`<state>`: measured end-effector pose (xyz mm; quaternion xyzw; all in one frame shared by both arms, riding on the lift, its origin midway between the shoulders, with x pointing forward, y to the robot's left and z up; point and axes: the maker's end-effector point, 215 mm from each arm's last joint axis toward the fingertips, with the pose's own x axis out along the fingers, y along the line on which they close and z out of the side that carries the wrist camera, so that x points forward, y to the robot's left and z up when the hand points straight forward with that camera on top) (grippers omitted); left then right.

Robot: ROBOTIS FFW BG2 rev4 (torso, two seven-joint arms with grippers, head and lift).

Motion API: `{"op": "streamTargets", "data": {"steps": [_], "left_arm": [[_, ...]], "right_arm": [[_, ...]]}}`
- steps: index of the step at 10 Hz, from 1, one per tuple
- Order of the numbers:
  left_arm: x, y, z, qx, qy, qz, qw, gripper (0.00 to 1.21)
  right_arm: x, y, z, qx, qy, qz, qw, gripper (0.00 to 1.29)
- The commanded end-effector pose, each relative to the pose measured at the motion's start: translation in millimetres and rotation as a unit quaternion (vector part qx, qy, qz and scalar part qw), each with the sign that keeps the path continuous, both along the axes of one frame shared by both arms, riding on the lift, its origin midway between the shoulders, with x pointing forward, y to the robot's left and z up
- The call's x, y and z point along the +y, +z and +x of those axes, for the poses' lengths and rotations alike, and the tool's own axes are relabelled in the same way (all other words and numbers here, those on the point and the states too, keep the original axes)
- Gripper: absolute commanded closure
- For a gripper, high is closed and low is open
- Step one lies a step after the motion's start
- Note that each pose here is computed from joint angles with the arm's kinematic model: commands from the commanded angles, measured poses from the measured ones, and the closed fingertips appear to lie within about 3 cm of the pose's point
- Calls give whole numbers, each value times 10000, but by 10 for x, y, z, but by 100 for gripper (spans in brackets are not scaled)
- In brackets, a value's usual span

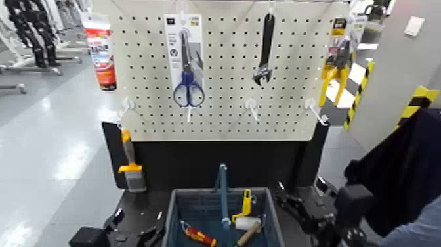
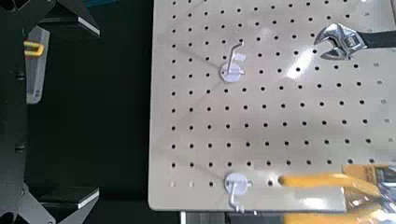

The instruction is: Put the tool with the wooden handle into the crate.

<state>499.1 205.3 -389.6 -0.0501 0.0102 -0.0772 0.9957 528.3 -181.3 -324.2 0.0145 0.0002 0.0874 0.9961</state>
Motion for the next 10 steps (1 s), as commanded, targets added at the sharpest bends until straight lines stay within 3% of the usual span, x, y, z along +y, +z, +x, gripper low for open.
{"op": "streamTargets", "data": {"steps": [1, 4, 7, 10], "left_arm": [[-13, -9, 6, 26, -14, 0, 10000, 13], [-16, -16, 10, 42, -28, 14, 10000, 13], [-25, -13, 9, 42, -46, 18, 10000, 13], [-44, -5, 19, 35, -63, 22, 10000, 13]], "right_arm": [[-118, -198, -301, 37, -439, -106, 9990, 11], [-190, -332, -555, -40, -875, -300, 9957, 12], [-199, -516, -697, 59, -969, -241, 9950, 12], [-197, -580, -686, 129, -872, -113, 9960, 12]]}}
